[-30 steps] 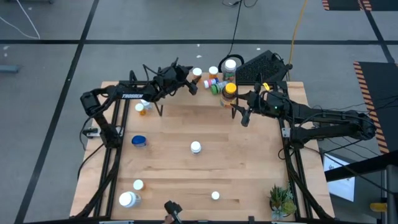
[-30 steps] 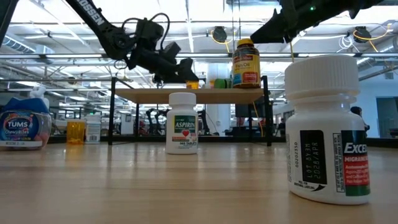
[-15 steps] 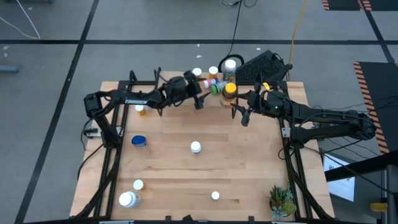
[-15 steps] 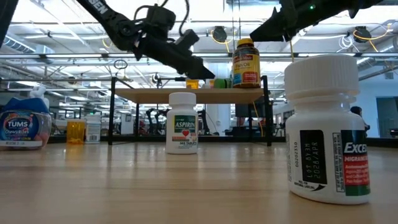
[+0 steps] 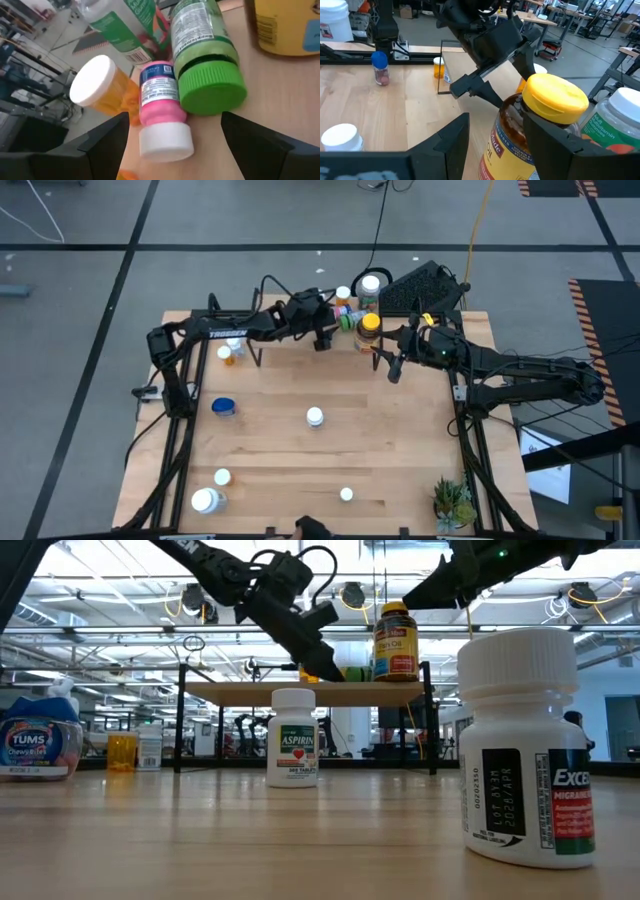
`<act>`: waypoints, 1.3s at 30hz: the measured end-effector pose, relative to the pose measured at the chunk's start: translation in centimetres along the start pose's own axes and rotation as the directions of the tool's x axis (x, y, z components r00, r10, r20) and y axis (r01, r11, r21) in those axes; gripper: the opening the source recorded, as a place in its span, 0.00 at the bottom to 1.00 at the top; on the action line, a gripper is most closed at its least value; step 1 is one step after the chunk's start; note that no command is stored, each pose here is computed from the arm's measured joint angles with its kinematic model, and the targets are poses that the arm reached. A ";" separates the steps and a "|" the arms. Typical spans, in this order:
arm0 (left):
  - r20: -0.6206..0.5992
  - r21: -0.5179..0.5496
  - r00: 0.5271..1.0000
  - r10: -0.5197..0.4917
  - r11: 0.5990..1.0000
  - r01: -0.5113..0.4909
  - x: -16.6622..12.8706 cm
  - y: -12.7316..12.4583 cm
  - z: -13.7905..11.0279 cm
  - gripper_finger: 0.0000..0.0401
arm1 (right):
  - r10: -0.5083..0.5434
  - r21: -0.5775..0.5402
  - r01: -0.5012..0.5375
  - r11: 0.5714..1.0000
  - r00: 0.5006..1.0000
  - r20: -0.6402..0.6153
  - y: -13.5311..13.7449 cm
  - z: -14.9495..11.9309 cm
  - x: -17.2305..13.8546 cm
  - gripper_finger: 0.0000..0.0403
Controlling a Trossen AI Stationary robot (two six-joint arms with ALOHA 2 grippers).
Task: Pick and place medicine bottles onto shelf by color
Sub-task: Adjust the pill bottles on the shelf
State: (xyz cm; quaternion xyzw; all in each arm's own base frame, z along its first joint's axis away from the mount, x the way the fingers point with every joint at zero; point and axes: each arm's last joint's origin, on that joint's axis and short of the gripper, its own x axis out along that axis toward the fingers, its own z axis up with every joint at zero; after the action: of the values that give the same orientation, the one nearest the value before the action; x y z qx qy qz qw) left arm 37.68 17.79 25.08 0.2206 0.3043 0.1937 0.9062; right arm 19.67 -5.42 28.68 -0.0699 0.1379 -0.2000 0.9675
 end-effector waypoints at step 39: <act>-0.025 -0.021 0.999 -0.024 1.000 0.024 1.0 -0.1 -0.8 0.57 | 0.000 0.000 0.000 1.000 1.000 0.003 0.0 0.0 0.0 0.45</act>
State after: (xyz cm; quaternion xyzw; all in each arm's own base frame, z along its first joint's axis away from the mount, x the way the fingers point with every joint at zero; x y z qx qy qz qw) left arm 37.91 18.46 23.98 0.2051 0.3165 0.1888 0.9067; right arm 19.67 -5.42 28.70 -0.0704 0.1366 -0.1999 0.9677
